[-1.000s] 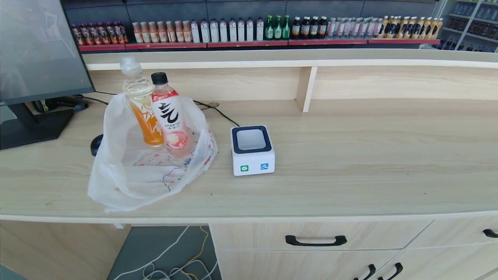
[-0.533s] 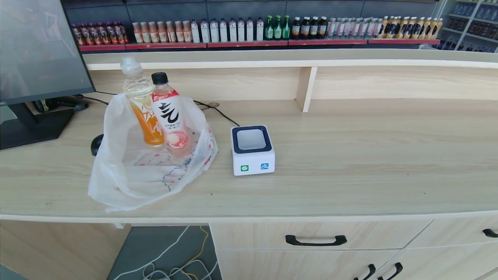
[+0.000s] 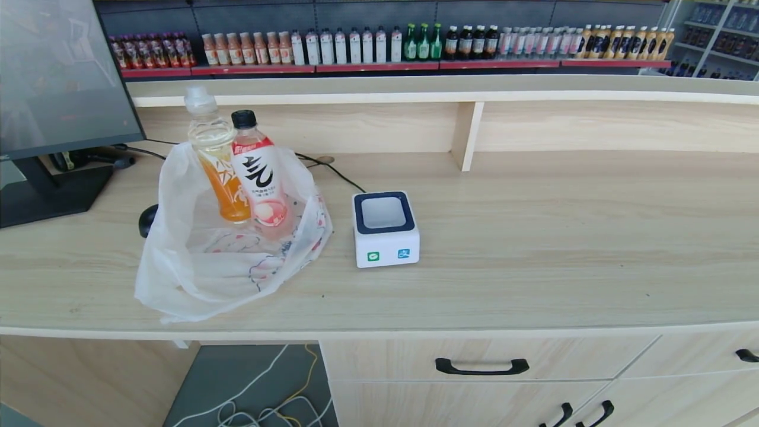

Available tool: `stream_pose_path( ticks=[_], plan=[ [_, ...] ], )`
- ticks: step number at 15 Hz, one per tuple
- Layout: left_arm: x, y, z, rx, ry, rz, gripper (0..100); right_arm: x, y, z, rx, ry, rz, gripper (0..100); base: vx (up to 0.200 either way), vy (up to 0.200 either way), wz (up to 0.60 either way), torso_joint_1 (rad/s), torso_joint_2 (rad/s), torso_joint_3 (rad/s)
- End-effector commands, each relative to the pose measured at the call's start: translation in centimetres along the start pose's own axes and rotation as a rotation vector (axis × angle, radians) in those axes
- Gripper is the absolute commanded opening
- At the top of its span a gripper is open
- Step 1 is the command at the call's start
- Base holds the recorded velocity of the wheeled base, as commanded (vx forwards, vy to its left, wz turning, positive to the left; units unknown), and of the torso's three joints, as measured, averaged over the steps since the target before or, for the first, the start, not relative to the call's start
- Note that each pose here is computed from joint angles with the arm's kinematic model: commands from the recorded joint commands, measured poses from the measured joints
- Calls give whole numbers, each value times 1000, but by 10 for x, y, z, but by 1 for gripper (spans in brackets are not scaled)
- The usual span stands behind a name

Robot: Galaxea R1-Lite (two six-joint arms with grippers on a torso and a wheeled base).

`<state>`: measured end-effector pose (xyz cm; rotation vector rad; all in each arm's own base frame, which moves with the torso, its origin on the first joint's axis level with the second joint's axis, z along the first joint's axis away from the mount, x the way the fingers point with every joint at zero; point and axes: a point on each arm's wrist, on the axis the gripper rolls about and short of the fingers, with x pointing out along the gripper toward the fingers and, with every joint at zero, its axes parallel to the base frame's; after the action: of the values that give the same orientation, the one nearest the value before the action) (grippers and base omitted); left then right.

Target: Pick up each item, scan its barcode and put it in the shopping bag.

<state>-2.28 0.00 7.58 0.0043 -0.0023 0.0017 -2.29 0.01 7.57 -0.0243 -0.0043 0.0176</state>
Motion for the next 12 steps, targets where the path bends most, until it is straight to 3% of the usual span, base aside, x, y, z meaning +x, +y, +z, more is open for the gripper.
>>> stream_pose_path(
  ticks=[1,4,8,12],
  plan=[
    [0,0,0,0,-1,1,100,0,0,0,0,1,1,100,0,0,0,0,0,0],
    [0,0,0,0,-1,1,100,0,0,0,4,1,1,100,0,0,0,-17,4,-28],
    [0,0,0,0,-1,0,100,0,0,0,4,1,1,100,0,0,0,-155,-2,-153],
    [0,0,0,0,-1,0,100,0,0,0,4,1,-1,100,0,0,0,-14,1,-14]
  ],
)
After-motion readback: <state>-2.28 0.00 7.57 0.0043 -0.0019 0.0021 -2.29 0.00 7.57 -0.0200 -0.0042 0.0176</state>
